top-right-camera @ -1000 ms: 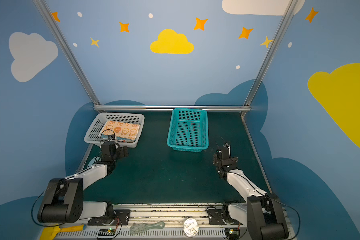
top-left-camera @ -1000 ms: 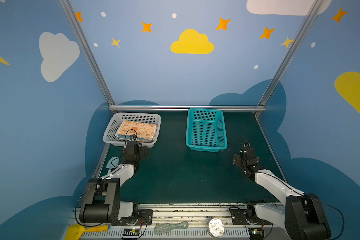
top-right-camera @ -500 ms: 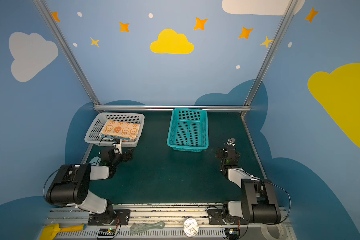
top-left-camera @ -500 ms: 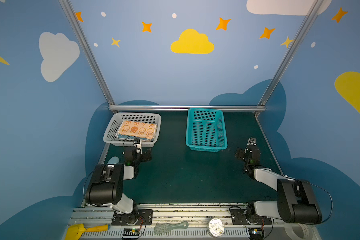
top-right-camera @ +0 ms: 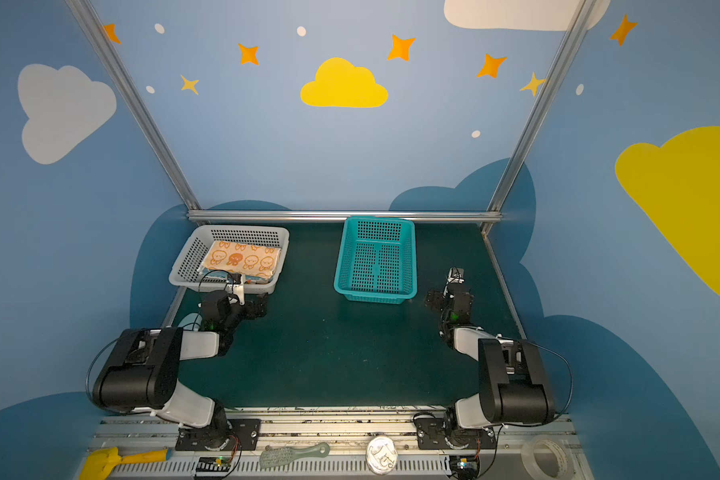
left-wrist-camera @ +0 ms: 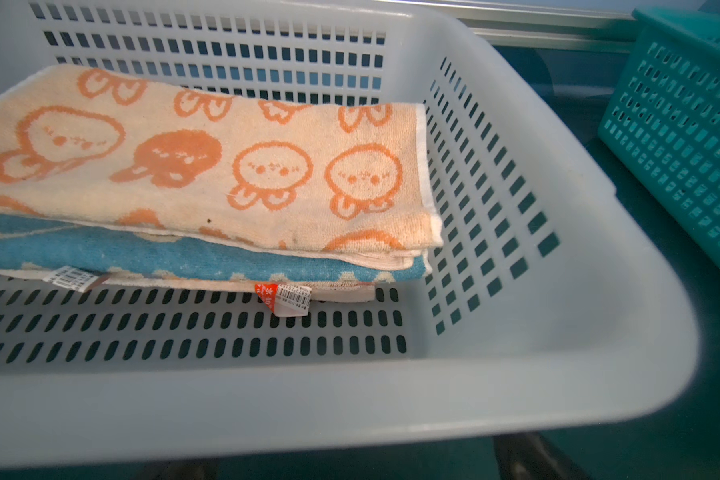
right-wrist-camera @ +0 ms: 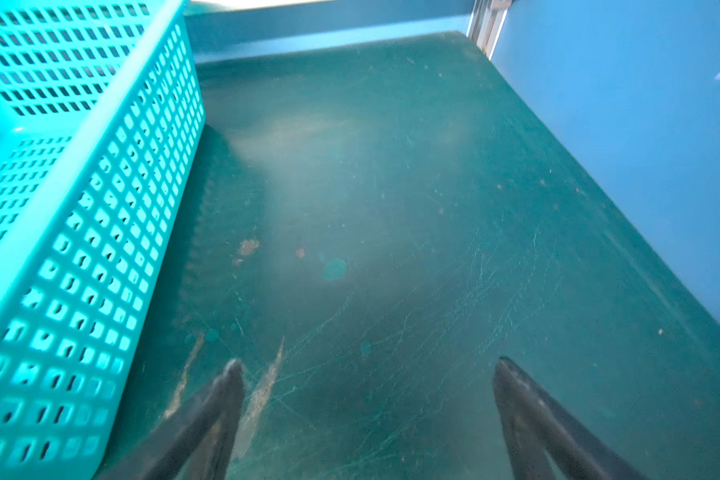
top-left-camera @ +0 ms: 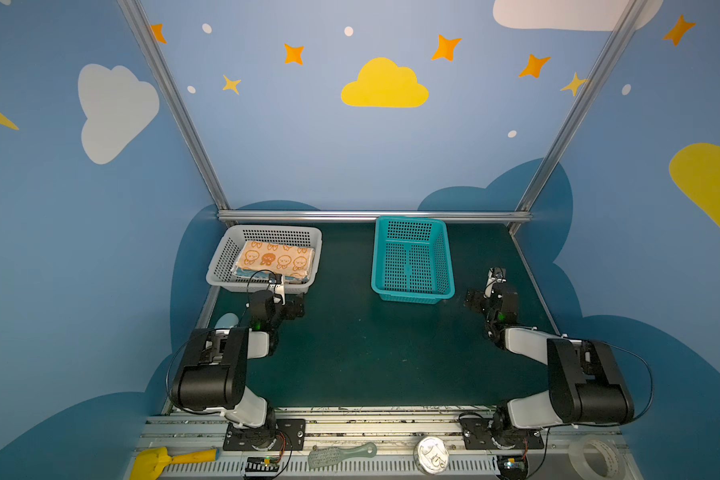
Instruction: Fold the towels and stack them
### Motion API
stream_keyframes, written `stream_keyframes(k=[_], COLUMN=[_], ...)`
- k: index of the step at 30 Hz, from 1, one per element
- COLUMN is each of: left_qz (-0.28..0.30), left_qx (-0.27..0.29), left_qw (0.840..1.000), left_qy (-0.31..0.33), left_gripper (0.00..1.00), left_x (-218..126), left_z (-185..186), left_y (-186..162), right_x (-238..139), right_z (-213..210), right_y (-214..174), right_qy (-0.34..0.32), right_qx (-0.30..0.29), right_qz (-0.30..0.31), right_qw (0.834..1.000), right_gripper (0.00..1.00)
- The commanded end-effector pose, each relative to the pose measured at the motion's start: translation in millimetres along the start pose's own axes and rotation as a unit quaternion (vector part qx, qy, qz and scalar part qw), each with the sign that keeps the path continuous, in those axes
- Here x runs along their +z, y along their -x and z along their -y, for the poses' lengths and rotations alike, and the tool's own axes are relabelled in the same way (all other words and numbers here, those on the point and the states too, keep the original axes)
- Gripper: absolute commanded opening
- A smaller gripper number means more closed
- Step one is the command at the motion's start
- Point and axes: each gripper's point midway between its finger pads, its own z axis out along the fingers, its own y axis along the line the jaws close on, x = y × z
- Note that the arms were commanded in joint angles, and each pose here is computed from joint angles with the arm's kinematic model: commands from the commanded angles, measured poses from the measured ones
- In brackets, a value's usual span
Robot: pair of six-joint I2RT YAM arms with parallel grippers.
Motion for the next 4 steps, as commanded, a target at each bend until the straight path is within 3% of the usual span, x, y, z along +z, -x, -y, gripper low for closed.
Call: stream_keyframes(k=[1,4], left_qz=[0.022,0.022], left_qx=[0.011,0.011], left_qw=[1.0,1.0], left_qy=[0.002,0.001], left_gripper=[1.0,1.0], left_x=[-1.6,-1.6], left_z=[0.3,0.8], left_y=[16.2,16.5], right_x=[-1.1,-1.0], right_z=[-1.9,-1.5], right_y=[-1.6,-1.9], right_qy=[0.002,0.002], right_qx=[0.011,0.01], right_qz=[-0.018,-0.018], right_qw=[1.0,1.0], right_gripper=[0.92,0.92])
